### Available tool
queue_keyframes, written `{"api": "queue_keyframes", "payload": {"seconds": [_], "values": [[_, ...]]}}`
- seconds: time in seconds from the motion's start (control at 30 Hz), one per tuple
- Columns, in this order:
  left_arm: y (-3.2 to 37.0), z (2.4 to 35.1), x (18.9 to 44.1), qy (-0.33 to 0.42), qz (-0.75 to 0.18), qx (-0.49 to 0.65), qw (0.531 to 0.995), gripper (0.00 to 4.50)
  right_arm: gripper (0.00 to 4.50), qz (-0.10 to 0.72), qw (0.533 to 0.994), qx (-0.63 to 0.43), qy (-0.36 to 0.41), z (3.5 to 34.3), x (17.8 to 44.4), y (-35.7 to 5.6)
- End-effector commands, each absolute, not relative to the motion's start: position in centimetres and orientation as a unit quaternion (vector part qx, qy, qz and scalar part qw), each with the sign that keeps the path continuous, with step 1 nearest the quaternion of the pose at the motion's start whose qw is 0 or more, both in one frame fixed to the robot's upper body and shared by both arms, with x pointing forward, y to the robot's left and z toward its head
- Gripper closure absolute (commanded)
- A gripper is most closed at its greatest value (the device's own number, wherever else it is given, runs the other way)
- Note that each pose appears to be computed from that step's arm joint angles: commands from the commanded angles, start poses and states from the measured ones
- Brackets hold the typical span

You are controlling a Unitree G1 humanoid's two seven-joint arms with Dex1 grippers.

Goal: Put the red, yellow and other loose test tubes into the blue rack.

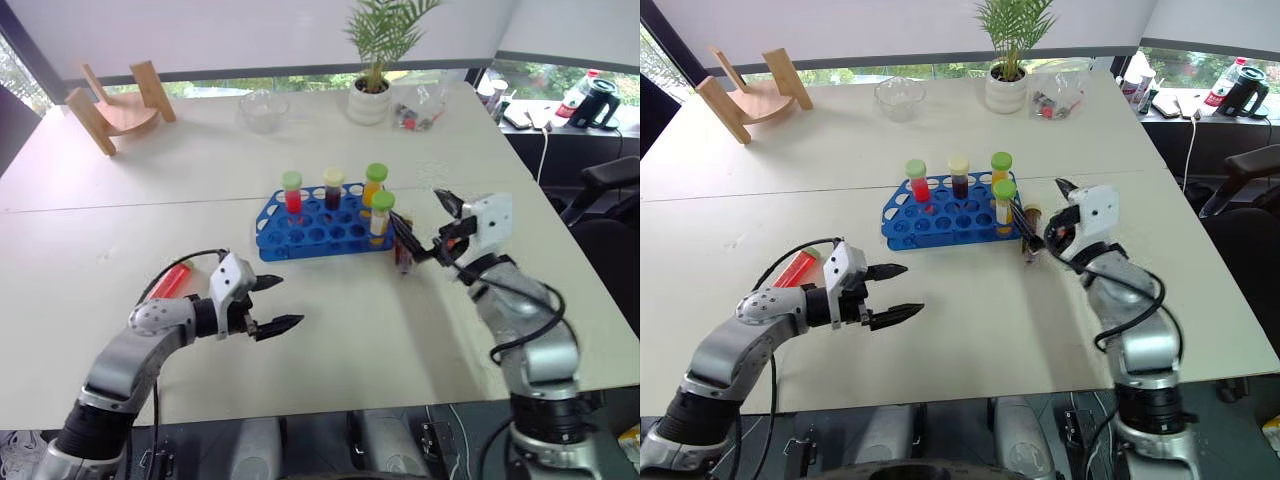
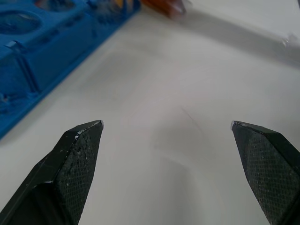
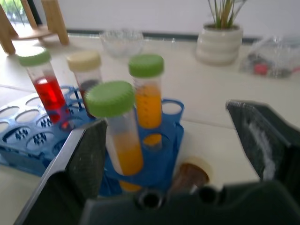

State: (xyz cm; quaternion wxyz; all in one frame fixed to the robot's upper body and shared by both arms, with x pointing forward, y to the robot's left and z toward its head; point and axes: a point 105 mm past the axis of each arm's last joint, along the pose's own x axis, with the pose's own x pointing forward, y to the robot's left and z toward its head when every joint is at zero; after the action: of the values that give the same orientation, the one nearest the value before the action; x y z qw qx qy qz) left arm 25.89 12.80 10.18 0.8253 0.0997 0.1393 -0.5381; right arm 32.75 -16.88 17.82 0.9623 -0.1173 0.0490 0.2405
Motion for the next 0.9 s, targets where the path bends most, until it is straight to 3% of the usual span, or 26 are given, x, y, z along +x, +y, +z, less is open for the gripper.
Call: {"api": "queue_keyframes", "payload": {"seconds": [0.03,0.2,0.33,0.53,0.73,0.8,0.87,0.9], "values": [[13.2,12.1,25.3,0.13,-0.562,0.135,0.806,0.0,0.05,0.296,0.919,-0.116,0.233,17.3,31.8,-17.0],[12.9,12.9,26.6,0.099,-0.54,0.136,0.825,0.0,0.05,0.289,0.892,-0.049,0.344,17.2,33.5,-17.1],[12.5,12.7,26.2,0.093,-0.533,0.129,0.831,0.0,0.05,0.273,0.884,-0.041,0.376,17.0,35.0,-17.7],[12.2,12.3,26.3,0.084,-0.514,0.118,0.846,0.0,0.05,0.257,0.878,-0.067,0.398,15.9,37.2,-18.1],[11.3,11.9,26.3,0.076,-0.508,0.106,0.852,0.0,0.05,0.221,0.869,-0.165,0.41,13.8,39.6,-20.6],[11.2,11.8,26.3,0.075,-0.507,0.105,0.852,0.0,0.57,0.216,0.865,-0.189,0.412,13.6,40.0,-21.5],[11.1,11.7,26.3,0.075,-0.506,0.105,0.853,0.0,1.33,0.218,0.86,-0.209,0.412,13.6,40.3,-22.1],[11.1,11.7,26.3,0.075,-0.506,0.104,0.853,0.0,1.92,0.221,0.854,-0.22,0.415,13.6,40.3,-22.5]]}}
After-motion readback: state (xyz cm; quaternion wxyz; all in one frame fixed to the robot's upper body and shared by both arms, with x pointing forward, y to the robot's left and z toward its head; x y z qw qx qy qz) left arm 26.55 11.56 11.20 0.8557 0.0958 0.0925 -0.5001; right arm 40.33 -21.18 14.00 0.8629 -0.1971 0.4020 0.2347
